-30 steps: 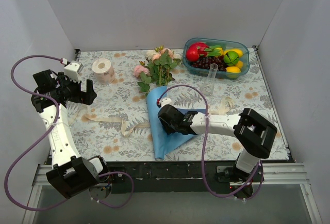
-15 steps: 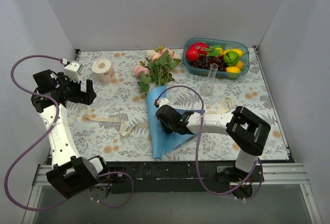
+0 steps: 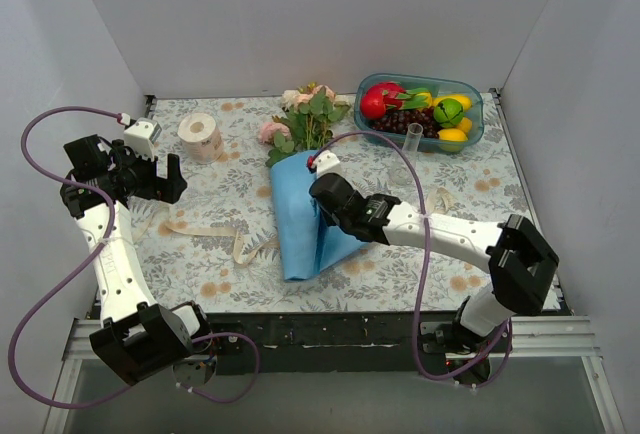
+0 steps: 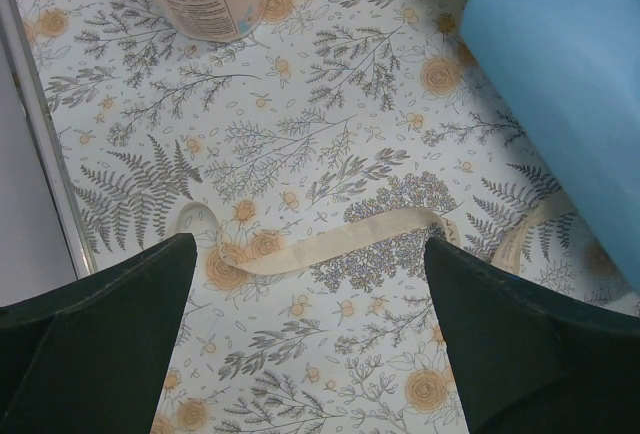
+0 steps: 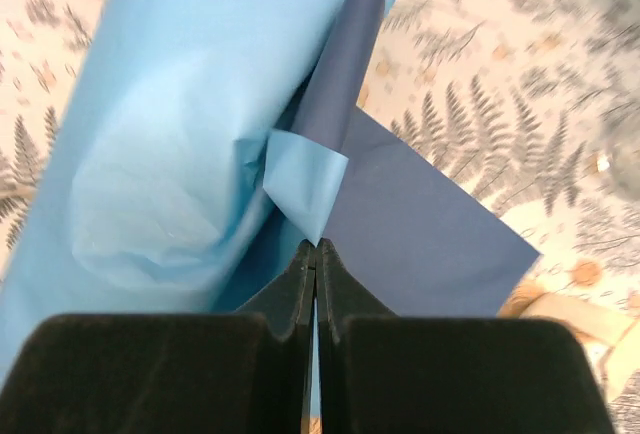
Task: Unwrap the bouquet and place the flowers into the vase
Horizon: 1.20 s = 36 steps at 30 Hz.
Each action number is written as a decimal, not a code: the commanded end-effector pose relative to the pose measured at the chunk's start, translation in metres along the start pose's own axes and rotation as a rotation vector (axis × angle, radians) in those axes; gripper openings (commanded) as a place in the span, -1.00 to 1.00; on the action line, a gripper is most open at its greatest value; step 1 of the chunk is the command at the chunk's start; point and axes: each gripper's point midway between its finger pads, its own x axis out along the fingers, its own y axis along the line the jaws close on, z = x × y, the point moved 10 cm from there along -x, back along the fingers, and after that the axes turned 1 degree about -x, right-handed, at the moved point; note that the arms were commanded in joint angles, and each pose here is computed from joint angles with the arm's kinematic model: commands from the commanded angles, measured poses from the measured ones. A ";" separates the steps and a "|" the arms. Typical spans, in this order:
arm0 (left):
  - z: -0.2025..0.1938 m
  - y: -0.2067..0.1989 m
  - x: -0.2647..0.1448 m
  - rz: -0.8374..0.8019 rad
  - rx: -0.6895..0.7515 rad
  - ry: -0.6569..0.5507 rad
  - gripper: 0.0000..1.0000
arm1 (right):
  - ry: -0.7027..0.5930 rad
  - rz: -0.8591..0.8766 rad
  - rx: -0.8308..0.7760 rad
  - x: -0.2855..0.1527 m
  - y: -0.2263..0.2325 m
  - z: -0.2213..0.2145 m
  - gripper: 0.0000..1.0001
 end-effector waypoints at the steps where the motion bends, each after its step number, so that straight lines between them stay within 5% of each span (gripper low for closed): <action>1: 0.010 -0.001 -0.008 0.016 0.036 -0.046 0.96 | -0.142 -0.094 -0.037 -0.026 -0.009 0.045 -0.97; 10: 0.013 -0.001 -0.009 0.018 0.038 -0.057 0.96 | -0.253 -0.024 -0.155 -0.061 0.040 0.111 -0.97; 19: 0.023 0.005 -0.012 0.101 0.001 -0.079 0.96 | -0.240 0.220 -0.281 -0.093 0.130 0.106 -0.97; 26: 0.054 0.029 -0.026 0.158 -0.167 -0.179 0.96 | -0.169 0.492 -0.276 -0.111 0.155 0.095 0.17; 32: 0.064 0.042 -0.043 0.197 -0.185 -0.196 0.96 | -0.186 0.580 -0.274 -0.139 0.135 0.105 0.29; 36: 0.069 0.048 -0.055 0.210 -0.176 -0.201 0.96 | -0.250 0.490 -0.111 -0.133 0.051 0.137 0.30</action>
